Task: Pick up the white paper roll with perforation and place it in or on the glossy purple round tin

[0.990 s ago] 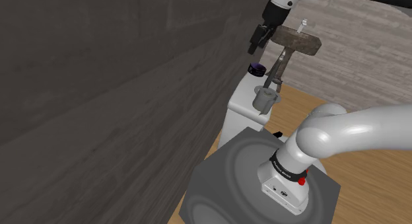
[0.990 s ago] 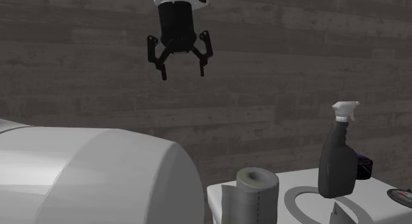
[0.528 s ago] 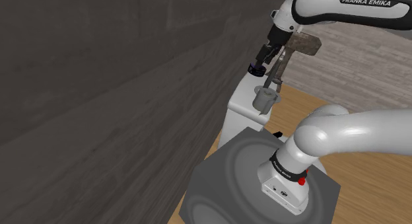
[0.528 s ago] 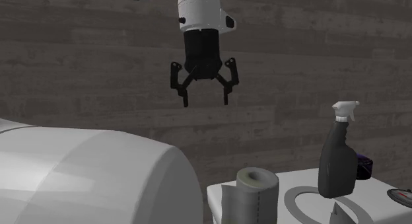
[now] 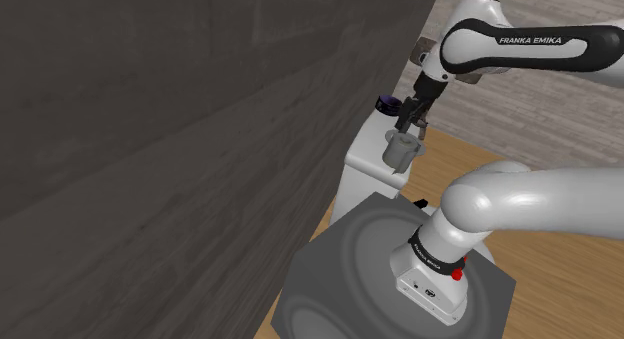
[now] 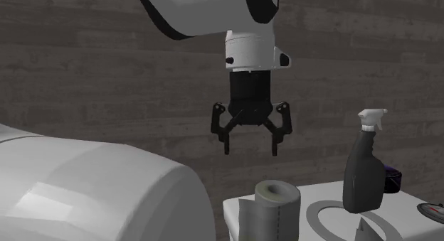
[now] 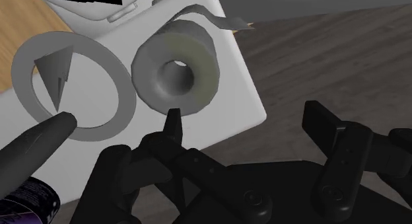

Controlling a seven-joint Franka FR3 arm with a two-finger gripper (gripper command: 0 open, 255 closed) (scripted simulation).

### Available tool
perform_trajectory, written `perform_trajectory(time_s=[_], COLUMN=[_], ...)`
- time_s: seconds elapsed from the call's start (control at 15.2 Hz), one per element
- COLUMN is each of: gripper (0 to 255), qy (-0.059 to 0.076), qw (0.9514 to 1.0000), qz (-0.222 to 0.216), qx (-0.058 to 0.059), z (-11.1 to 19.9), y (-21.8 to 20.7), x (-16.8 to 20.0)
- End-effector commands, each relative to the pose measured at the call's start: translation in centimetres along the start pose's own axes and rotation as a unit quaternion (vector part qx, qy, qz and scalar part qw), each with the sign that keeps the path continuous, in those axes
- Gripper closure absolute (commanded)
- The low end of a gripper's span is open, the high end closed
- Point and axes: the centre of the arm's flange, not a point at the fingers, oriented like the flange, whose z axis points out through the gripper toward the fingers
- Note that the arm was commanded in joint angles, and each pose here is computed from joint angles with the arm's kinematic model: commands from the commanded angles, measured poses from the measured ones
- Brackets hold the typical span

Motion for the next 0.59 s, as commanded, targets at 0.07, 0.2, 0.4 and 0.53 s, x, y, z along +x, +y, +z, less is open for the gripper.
perform_trajectory(time_s=[0.07,0.2,0.4,0.53], gripper=[0,0,0,0], qy=[-0.008,-0.014,-0.019,-0.019], qw=[0.9997,0.9993,0.9987,0.9987], qz=[0.021,0.034,0.047,0.047], qx=[0.005,0.009,0.012,0.012], z=[2.6,4.5,6.7,7.8], y=[2.6,4.1,5.4,5.4], x=[-1.4,-2.5,-3.5,-3.6])
